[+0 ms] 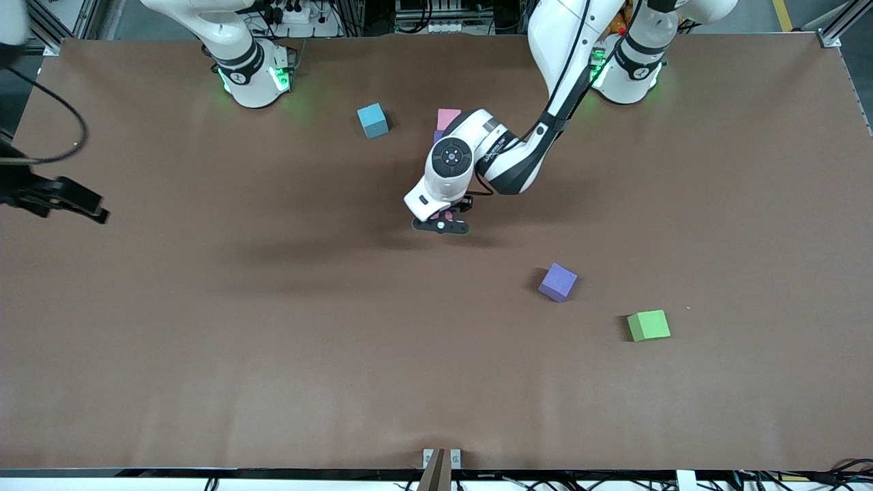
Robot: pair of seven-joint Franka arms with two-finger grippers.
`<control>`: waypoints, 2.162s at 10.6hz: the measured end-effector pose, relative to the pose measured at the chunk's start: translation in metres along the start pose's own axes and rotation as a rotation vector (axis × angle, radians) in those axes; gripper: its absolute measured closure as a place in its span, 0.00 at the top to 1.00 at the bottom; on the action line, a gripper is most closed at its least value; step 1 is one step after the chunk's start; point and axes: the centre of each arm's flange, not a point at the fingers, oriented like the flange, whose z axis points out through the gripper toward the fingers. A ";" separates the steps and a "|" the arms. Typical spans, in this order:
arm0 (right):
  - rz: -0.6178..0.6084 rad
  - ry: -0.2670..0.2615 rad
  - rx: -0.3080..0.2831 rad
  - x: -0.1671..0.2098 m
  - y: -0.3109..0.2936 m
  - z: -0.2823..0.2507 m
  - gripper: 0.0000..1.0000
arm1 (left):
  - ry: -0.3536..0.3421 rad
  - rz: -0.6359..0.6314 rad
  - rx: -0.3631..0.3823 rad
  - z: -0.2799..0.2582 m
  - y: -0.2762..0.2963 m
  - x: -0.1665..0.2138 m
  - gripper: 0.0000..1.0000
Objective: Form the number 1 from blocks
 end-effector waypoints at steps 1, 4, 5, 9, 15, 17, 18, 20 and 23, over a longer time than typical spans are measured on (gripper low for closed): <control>-0.017 0.000 0.001 -0.002 0.008 -0.003 1.00 | -0.005 -0.001 0.005 0.001 -0.001 0.000 0.79; -0.041 0.002 0.001 -0.008 -0.001 -0.012 1.00 | 0.018 -0.021 -0.003 -0.044 -0.005 0.019 1.00; -0.042 -0.002 -0.002 -0.011 -0.001 -0.014 1.00 | 0.031 -0.040 -0.016 -0.081 -0.013 0.030 1.00; -0.048 -0.014 -0.023 -0.013 -0.002 -0.013 1.00 | 0.137 -0.116 -0.011 -0.227 -0.090 0.058 1.00; -0.067 -0.086 -0.075 -0.023 -0.006 -0.010 1.00 | 0.234 -0.134 0.127 -0.360 -0.220 0.052 1.00; -0.068 -0.088 -0.075 -0.023 -0.007 -0.010 1.00 | 0.243 -0.126 0.138 -0.395 -0.270 0.048 1.00; -0.069 -0.089 -0.075 -0.023 -0.007 -0.010 1.00 | 0.241 -0.126 0.145 -0.407 -0.291 0.044 1.00; -0.070 -0.089 -0.075 -0.023 -0.007 -0.010 1.00 | 0.242 -0.114 0.151 -0.423 -0.323 0.041 1.00; -0.070 -0.089 -0.075 -0.023 -0.007 -0.010 1.00 | 0.247 -0.117 0.139 -0.432 -0.345 0.040 1.00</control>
